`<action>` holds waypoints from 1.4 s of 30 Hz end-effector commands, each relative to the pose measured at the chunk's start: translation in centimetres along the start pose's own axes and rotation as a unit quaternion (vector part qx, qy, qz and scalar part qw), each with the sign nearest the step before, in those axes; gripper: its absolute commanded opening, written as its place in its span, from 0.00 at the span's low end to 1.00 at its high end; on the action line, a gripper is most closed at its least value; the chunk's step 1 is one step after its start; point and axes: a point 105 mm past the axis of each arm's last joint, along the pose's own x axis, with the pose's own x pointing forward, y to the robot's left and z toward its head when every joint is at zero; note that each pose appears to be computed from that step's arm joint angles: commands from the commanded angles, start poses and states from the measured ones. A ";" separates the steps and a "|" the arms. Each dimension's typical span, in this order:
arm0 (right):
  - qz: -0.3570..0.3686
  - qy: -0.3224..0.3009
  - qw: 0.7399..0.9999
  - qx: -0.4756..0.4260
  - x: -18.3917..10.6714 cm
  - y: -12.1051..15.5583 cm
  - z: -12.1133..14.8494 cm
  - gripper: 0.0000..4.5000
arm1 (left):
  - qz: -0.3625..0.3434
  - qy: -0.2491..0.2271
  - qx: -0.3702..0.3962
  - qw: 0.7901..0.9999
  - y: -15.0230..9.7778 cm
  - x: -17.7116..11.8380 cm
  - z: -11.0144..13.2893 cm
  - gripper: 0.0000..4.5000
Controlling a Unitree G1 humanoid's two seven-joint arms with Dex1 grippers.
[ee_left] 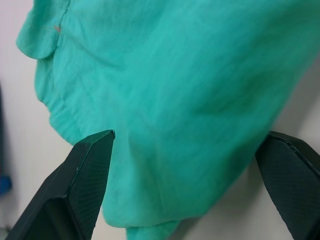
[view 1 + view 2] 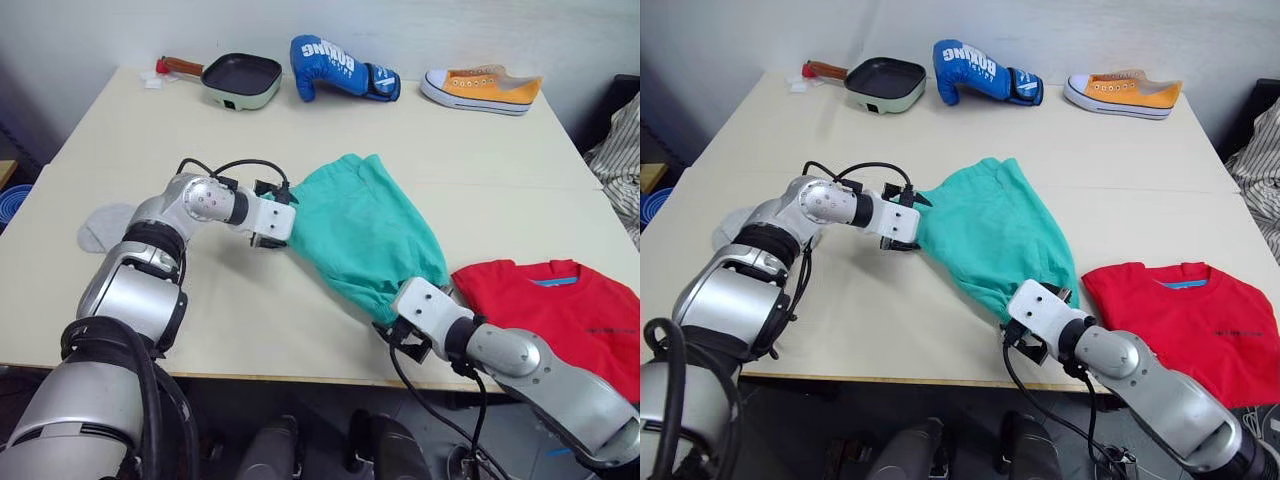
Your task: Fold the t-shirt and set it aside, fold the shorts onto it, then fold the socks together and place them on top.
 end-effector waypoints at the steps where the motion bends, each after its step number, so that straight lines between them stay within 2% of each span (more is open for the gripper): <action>1: -0.008 -0.010 1.000 -0.028 -0.2 -0.1 0.5 1.00 | 0.007 0.027 0.005 1.000 0.2 0.3 -0.6 0.91; 3: -0.006 -0.011 0.999 -0.033 -0.3 0.0 0.6 1.00 | 0.010 0.027 -0.002 1.000 0.2 0.4 -0.6 0.79; 5: -0.001 -0.010 0.999 -0.034 -0.3 0.1 0.5 0.91 | 0.009 0.028 -0.004 1.000 0.2 0.5 -0.5 0.65; 6: 0.002 -0.008 0.999 -0.038 -0.3 0.1 0.4 0.83 | 0.009 0.028 -0.004 1.000 0.2 0.5 -0.6 0.55; 8: 0.010 0.002 0.999 -0.052 -0.3 0.2 -0.2 0.71 | 0.003 0.026 -0.010 1.000 0.0 0.5 -0.5 0.43; 13: 0.020 0.007 0.997 -0.068 -0.7 0.1 -1.2 0.29 | -0.014 0.012 -0.036 0.999 -0.7 0.1 -0.8 0.04; 14: 0.021 0.005 0.997 -0.077 -0.8 -0.1 -1.3 0.23 | -0.020 0.009 -0.043 0.999 -0.9 -0.1 -0.9 0.00; 17: 0.019 -0.005 0.994 -0.108 -1.2 -1.3 -1.3 0.01 | -0.034 -0.005 -0.065 0.997 -1.7 -1.3 -1.5 0.00; 21: 0.037 -0.031 0.982 -0.181 -1.9 -3.2 -1.5 0.00 | -0.059 -0.048 -0.123 0.990 -3.8 -4.3 -2.6 0.00; 24: 0.054 -0.063 0.968 -0.237 -1.9 -4.7 -1.5 0.00 | -0.080 -0.071 -0.155 0.982 -7.4 -7.3 -3.5 0.00; 26: 0.072 -0.086 0.955 -0.274 -1.9 -4.8 -1.5 0.00 | -0.089 -0.079 -0.178 0.977 -10.0 -9.0 -3.0 0.00; 28: 0.096 -0.105 0.941 -0.307 -1.8 -4.7 -1.8 0.00 | -0.096 -0.080 -0.214 0.969 -13.1 -10.6 -1.2 0.00; 32: 0.126 -0.125 0.926 -0.333 -1.6 -4.8 -2.5 0.00 | -0.079 -0.053 -0.284 0.954 -16.2 -12.3 1.8 0.00; 35: 0.143 -0.129 0.914 -0.357 -1.4 -5.0 -3.2 0.00 | -0.053 -0.013 -0.337 0.940 -17.5 -13.5 3.0 0.00; 40: 0.143 -0.136 0.909 -0.368 -1.2 -5.7 -3.6 0.00 | -0.002 0.039 -0.374 0.927 -17.5 -13.6 2.4 0.00; 42: 0.138 -0.142 0.907 -0.372 -1.2 -5.9 -3.4 0.00 | 0.003 0.046 -0.387 0.921 -17.4 -13.4 2.0 0.00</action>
